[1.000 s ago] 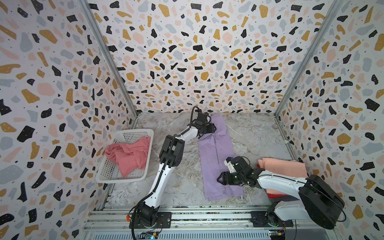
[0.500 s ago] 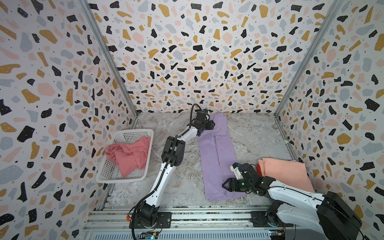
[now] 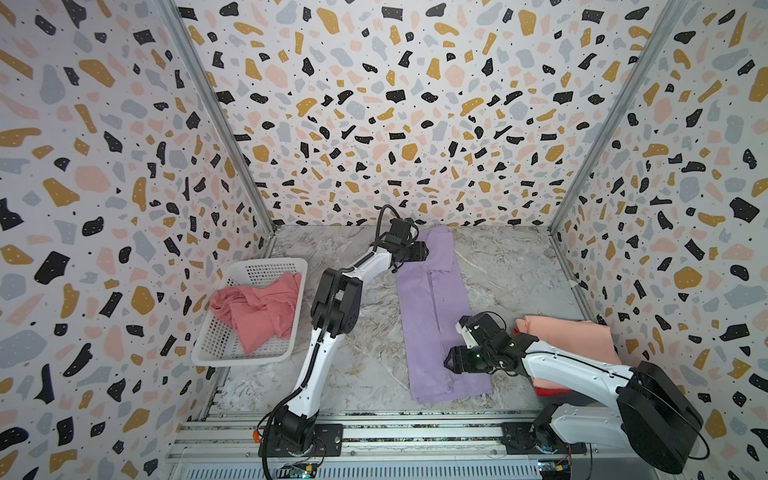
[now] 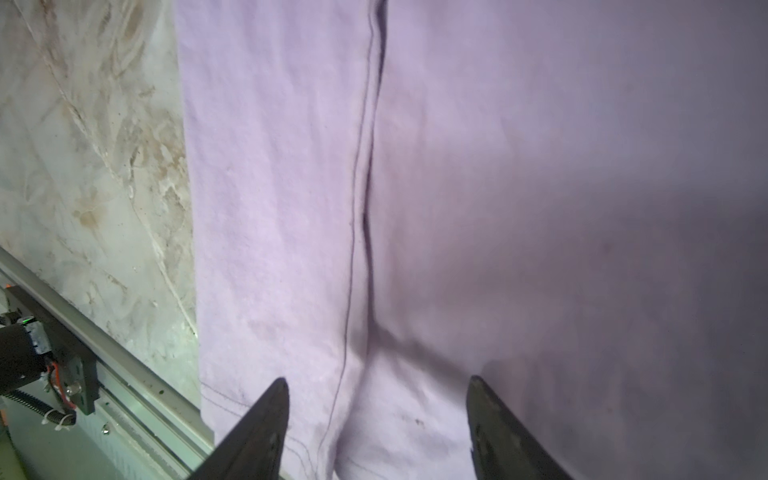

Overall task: Fold and stack the t-shirts
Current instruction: 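Move both grippers to the strip's near end and grasp its corners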

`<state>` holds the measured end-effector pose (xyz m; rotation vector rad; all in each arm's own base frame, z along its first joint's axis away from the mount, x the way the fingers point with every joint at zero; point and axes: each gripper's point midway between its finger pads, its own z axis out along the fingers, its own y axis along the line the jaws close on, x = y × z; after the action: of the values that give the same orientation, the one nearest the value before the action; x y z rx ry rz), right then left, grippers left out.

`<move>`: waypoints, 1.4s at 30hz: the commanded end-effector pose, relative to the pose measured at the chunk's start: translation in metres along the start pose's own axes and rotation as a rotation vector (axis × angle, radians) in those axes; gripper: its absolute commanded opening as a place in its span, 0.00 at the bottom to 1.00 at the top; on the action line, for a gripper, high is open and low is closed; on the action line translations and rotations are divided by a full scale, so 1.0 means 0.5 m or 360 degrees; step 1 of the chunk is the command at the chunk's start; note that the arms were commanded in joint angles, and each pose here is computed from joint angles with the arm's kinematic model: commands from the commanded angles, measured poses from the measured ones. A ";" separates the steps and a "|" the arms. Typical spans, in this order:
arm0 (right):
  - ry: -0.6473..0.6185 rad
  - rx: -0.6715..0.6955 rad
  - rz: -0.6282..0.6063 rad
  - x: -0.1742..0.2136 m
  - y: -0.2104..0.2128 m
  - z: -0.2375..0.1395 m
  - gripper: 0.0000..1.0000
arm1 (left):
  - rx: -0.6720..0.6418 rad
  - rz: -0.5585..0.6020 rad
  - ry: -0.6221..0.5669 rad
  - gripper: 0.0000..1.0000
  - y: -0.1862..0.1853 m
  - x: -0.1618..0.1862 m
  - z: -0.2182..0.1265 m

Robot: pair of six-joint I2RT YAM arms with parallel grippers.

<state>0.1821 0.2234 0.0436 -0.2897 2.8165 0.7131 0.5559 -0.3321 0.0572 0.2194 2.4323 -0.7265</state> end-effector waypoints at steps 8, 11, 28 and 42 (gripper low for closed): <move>0.0096 -0.0024 -0.0124 -0.029 0.026 0.031 0.68 | -0.0200 -0.0119 0.0166 0.64 0.093 0.067 0.073; 0.0134 -0.0044 -0.0133 -0.027 0.031 0.040 0.68 | -0.0117 -0.0158 0.0140 0.64 0.108 0.044 0.098; -0.0119 0.0049 -0.0259 -0.120 0.047 -0.081 0.68 | 0.0139 -0.0001 0.0029 0.66 -0.050 0.012 -0.171; -0.0005 -0.0144 0.0097 0.012 -0.052 -0.149 0.66 | -0.0068 -0.0323 0.0315 0.61 -0.092 0.487 -0.486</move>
<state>0.1989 0.1614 0.1012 -0.1975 2.7346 0.7497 0.2525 -0.2506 0.1061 0.1719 2.6567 -0.7646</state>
